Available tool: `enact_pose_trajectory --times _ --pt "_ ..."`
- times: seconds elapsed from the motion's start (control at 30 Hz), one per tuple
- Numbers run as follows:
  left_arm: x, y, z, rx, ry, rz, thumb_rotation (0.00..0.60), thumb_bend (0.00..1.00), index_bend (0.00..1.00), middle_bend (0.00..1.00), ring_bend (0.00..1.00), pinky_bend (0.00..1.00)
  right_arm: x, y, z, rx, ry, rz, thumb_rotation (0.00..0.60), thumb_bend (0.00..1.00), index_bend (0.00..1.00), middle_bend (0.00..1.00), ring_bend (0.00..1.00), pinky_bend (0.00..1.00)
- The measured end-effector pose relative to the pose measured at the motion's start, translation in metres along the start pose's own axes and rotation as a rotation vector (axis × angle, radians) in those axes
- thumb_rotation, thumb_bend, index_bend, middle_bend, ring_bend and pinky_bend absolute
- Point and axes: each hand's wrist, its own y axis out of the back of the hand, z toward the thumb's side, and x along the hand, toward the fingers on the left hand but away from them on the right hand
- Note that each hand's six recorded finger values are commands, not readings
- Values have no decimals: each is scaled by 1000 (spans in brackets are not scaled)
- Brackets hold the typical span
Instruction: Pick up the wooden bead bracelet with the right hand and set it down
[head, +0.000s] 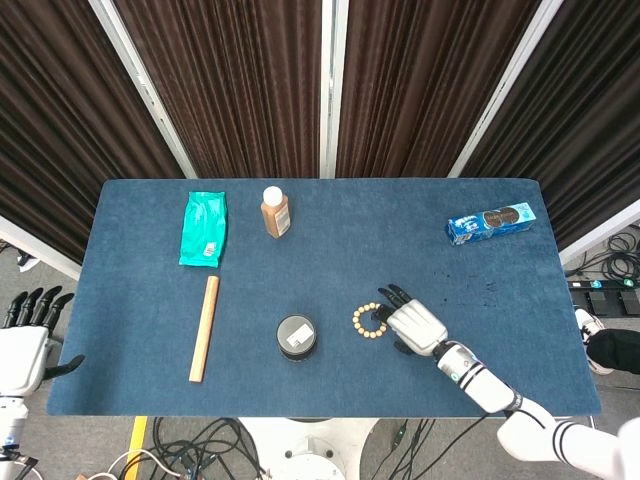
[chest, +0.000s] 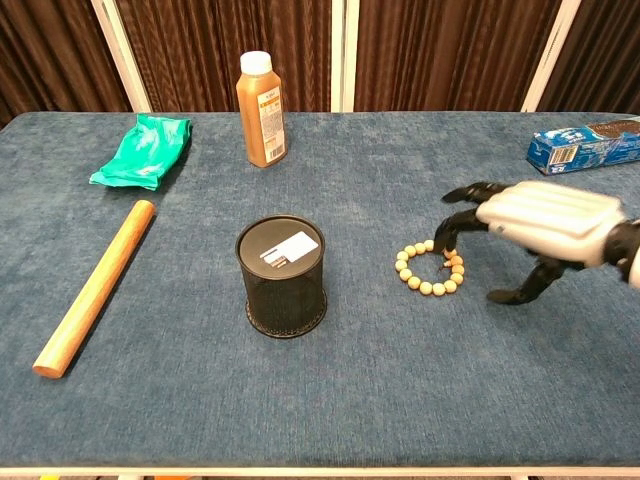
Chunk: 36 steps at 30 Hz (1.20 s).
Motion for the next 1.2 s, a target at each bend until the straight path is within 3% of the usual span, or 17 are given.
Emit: enact_pose_trajectory --times 0.2,0.53,0.8,1.03,1.2 --pt "-1 -1 -3 -4 7 -2 600 0 153 83 13 16 -8 -10 10 44 39 -28 600 198 390 313 0 0" --pt "-1 -2 -5 -12 5 0 600 0 153 83 13 16 -15 -18 6 101 37 -65 600 290 457 327 0 4" --pt "-2 -3 -7 -17 6 -1 600 0 153 83 13 16 -18 -24 1 144 32 -80 600 300 492 332 0 4" --pt "-3 -3 -7 -25 5 3 600 0 153 83 13 16 -16 -27 -1 176 37 -105 600 381 685 393 74 6" --pt "-3 -3 -7 -29 1 3 600 0 153 83 13 16 -12 -16 -6 95 14 -163 600 417 742 438 108 27"
